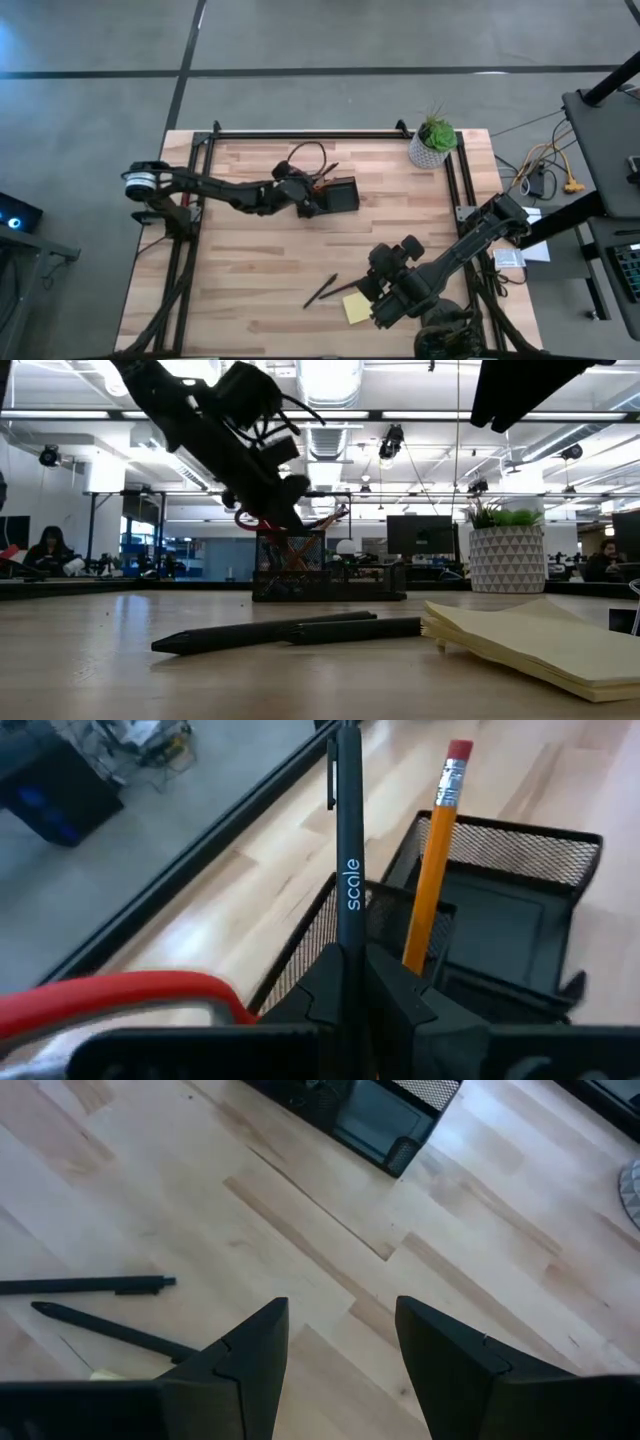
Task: Pick and place office supplies into organizer
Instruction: Put the top pen into the top left section of the desk organizer
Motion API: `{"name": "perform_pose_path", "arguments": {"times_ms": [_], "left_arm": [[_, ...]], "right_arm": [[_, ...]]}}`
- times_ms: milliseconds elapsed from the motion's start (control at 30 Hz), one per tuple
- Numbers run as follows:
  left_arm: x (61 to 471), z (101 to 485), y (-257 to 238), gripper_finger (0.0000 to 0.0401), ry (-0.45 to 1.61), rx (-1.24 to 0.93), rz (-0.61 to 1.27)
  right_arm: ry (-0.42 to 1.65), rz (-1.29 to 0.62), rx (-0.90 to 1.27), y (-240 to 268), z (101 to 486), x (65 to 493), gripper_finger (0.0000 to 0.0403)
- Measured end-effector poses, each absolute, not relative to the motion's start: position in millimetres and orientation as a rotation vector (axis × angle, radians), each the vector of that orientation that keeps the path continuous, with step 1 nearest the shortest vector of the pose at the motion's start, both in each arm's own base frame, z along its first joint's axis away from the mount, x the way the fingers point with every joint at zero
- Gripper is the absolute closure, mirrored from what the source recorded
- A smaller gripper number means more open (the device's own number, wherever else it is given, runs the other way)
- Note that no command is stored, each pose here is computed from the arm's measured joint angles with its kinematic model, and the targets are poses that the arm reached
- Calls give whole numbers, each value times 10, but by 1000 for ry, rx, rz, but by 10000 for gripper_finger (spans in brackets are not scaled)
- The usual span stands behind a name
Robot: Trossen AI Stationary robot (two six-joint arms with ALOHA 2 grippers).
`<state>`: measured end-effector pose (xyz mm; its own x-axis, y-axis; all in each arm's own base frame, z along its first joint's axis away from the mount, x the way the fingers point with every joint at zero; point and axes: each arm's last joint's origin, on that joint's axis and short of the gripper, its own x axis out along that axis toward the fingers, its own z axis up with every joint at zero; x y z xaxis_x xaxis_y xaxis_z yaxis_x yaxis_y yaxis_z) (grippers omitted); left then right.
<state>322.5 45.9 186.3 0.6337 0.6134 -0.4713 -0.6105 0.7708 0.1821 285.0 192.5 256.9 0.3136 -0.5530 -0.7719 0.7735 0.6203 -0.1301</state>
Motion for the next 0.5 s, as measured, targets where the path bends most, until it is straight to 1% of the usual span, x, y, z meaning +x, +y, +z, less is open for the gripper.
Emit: {"name": "perform_pose_path", "arguments": {"times_ms": [267, 500], "left_arm": [[3292, 1661, 493, 393, 561, -16, 773], [3266, 1551, 553, 349, 641, -31, 759]], "right_arm": [[891, -890, 282, 1924, 2563, 2848, 223], [899, -891, 269, 1901, 2558, 2860, 223]]}}
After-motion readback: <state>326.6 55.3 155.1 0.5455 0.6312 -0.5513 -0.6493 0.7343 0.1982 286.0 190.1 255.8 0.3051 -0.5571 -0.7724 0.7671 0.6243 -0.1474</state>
